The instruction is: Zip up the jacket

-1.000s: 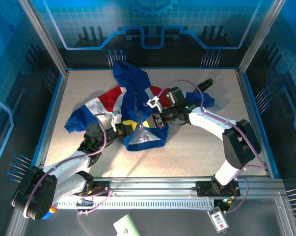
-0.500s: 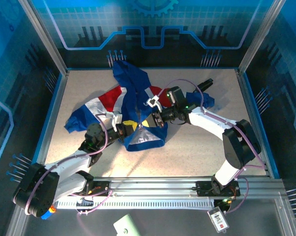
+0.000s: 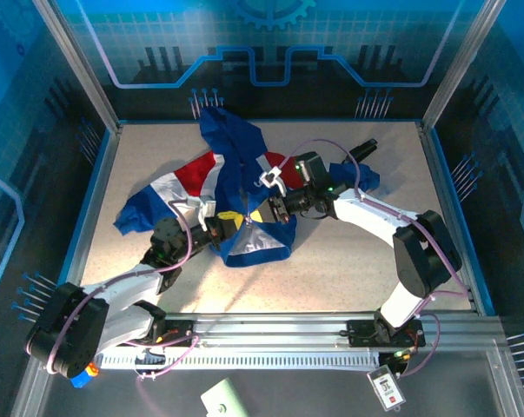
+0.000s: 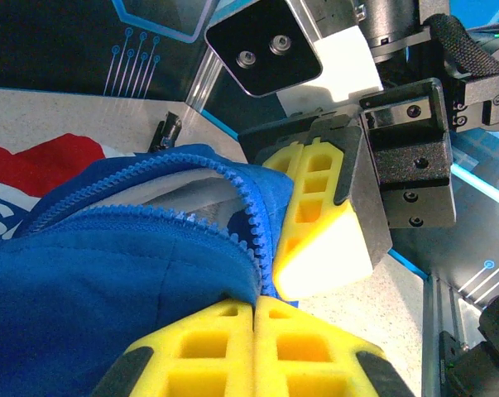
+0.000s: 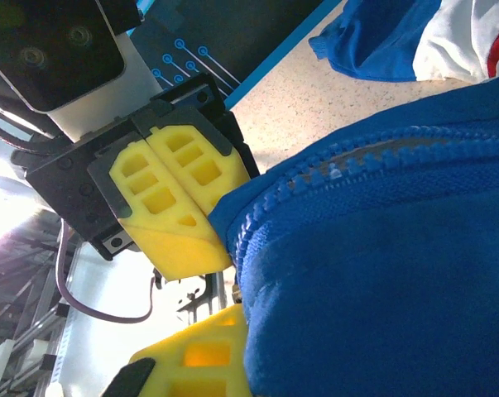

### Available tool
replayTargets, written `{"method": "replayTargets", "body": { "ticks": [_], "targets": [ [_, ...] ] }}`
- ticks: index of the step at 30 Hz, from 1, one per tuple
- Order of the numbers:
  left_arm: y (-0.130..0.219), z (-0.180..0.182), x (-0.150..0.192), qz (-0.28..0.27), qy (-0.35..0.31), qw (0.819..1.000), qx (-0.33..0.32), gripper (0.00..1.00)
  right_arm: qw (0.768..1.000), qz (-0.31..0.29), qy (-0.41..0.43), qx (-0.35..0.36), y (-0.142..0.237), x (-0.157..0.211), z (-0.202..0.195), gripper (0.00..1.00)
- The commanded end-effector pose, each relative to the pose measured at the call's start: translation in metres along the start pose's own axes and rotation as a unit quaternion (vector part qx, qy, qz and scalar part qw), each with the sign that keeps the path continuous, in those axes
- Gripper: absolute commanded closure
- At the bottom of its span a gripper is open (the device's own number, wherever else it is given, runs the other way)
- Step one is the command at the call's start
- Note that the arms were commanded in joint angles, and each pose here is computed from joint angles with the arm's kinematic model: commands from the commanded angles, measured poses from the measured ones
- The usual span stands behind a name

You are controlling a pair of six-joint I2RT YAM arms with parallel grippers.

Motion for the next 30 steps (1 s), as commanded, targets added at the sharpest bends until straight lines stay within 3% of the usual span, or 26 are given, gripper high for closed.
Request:
{"method": "replayTargets", "body": {
  "ticks": [1,30],
  "targets": [
    [0.003,-0.002,0.002,-0.003,0.003,1.000,0.020,1.00,0.999,-0.020,0.015,-0.025,-0.001,-0.010,0.002,1.00],
    [0.002,0.001,0.003,-0.015,0.026,0.999,0.027,1.00,0.995,-0.070,0.013,-0.071,0.010,-0.012,0.004,1.00]
  ]
}}
Point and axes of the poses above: each hand's point on the last joint's axis, 136 mm out from that joint toward the fingers, its own y axis back along the fingers, its own z axis along the line the jaws close on, x = y × z, the point moved 9 cm from there along y, back along the fingers, and after that the axes turned 12 degrees about y, right-handed, at the moved point
